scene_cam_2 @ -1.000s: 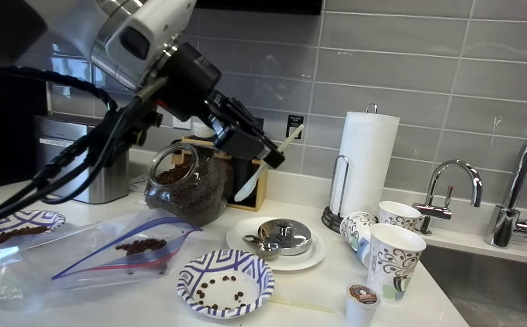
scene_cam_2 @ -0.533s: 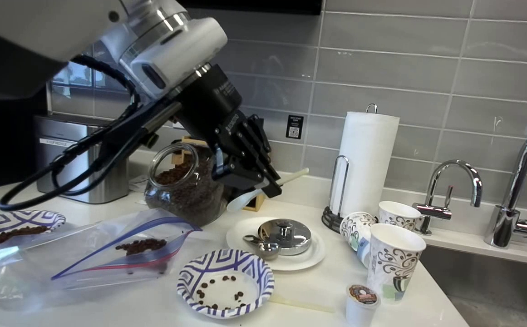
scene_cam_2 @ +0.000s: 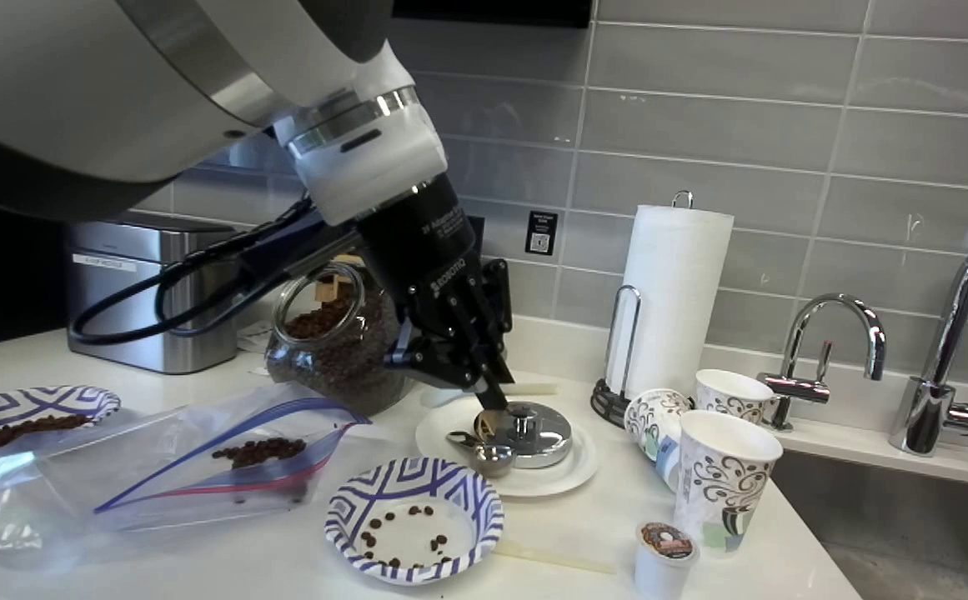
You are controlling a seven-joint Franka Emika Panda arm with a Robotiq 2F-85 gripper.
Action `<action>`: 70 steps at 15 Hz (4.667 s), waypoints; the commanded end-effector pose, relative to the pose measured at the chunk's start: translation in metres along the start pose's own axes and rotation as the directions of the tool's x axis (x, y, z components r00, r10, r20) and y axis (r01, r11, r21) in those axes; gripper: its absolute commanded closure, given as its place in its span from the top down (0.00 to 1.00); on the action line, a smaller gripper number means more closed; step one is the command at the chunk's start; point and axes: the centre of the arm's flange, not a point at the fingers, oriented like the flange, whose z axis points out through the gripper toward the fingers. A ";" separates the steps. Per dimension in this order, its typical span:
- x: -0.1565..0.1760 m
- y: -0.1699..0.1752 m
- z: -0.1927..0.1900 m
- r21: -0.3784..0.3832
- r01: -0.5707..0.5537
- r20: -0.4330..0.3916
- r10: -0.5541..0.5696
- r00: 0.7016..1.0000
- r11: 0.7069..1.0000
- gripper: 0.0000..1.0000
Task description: Use the white spoon to place some contents from the glass container into the black and white bowl on the right.
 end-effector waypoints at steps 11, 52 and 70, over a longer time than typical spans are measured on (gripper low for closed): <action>-0.012 -0.076 0.047 -0.109 -0.165 0.209 0.185 0.960 0.980 0.03; -0.089 -0.113 0.145 -0.404 -0.224 0.245 0.340 0.908 0.887 0.03; -0.067 -0.113 0.126 -0.385 -0.265 0.227 0.369 0.902 0.884 1.00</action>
